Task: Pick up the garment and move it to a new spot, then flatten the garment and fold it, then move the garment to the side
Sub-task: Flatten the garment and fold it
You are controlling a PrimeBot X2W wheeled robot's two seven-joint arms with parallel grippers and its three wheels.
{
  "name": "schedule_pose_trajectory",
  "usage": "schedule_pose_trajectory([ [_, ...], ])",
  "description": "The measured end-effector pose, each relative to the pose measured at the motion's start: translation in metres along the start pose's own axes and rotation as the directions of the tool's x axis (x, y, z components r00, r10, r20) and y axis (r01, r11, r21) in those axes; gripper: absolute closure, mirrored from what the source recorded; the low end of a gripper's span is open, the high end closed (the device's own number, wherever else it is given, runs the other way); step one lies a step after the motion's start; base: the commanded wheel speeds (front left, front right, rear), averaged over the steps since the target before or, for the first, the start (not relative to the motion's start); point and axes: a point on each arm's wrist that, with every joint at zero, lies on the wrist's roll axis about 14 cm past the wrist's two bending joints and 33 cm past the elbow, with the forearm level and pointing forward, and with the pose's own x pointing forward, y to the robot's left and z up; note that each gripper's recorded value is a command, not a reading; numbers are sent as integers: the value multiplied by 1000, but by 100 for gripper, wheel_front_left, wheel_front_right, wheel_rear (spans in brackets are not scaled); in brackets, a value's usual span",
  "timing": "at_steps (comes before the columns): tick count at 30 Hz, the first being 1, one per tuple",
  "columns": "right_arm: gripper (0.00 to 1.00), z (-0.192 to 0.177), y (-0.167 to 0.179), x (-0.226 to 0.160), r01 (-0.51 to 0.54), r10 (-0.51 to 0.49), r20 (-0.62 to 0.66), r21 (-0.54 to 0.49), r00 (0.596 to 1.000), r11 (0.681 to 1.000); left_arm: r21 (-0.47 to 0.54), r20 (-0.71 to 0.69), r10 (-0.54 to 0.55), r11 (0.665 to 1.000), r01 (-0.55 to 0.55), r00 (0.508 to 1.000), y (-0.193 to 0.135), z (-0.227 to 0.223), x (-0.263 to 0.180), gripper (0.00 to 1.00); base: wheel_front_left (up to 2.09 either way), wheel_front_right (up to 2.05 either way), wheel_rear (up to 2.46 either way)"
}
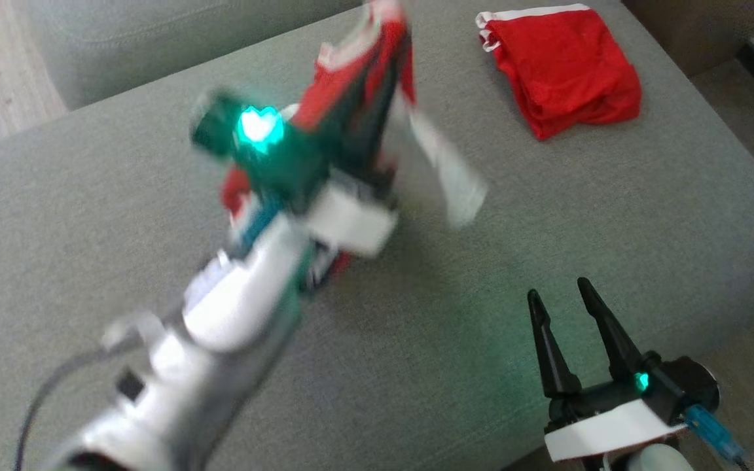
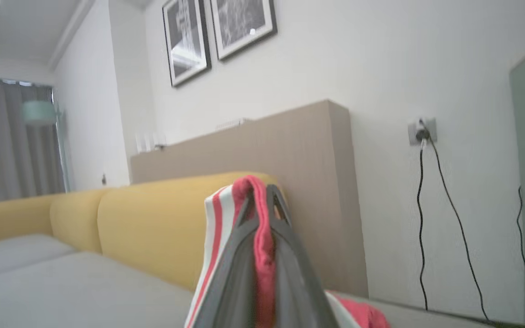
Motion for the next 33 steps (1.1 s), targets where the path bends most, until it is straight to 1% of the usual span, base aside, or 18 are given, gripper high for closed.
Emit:
schedule_pose_trajectory([
  [4,0,3,-1,-1,3,-3,13,2,1000,1000,47,179,-30,999,22,983,16,74,43,100,0,0,0],
  [9,0,5,1,3,-9,9,17,1,1000,1000,117,404,-6,992,-45,915,50,180,69,100,0,0,0],
  [11,0,5,5,7,-23,23,19,2,1000,1000,130,456,36,986,-106,889,69,206,67,100,0,0,0],
  [13,0,7,7,10,-34,34,24,2,999,999,109,446,111,978,-177,888,97,205,60,100,0,0,0],
  [14,0,7,8,11,-39,39,25,2,999,999,85,417,160,973,-214,895,112,195,54,100,0,0,0],
  [16,0,8,10,13,-48,48,28,2,998,999,30,302,269,956,-291,915,142,153,33,100,0,0,0],
  [18,0,7,14,16,-63,63,29,4,998,998,-28,115,363,932,-362,925,160,86,-2,100,0,0,0],
  [19,0,7,17,18,-73,73,29,4,997,997,-64,7,407,912,-406,913,165,47,-27,100,0,0,0],
  [21,0,7,22,21,-93,93,28,5,995,996,-92,-222,455,871,-483,862,161,-29,-88,100,0,0,0],
  [22,0,6,25,23,-103,103,25,2,994,995,-96,-313,468,850,-518,826,157,-59,-120,100,0,0,0],
  [24,0,4,30,27,-121,121,18,-7,992,993,-89,-449,497,802,-591,742,149,-102,-178,100,0,0,0],
  [26,0,2,33,30,-133,133,10,-12,991,991,-66,-503,529,765,-641,683,150,-120,-216,100,0,0,0],
  [27,0,1,34,32,-138,138,6,-16,990,990,-58,-511,544,750,-659,665,152,-123,-227,100,0,0,0],
  [29,0,-2,36,34,-143,143,-1,-18,990,990,-48,-503,571,731,-681,649,158,-123,-236,100,0,0,0],
  [30,0,-3,36,36,-146,146,-5,-21,989,989,-40,-497,584,724,-689,642,160,-123,-239,87,0,0,0],
  [31,0,-4,37,37,-149,148,-9,-27,989,989,-28,-492,593,721,-692,638,162,-122,-240,18,0,0,0],
  [32,0,-4,37,38,-152,152,-11,-27,988,988,-17,-485,600,722,-692,637,162,-121,-241,0,0,0,0],
  [33,0,-5,39,39,-157,157,-14,-28,988,987,3,-479,611,719,-695,631,163,-119,-243,0,0,0,0],
])
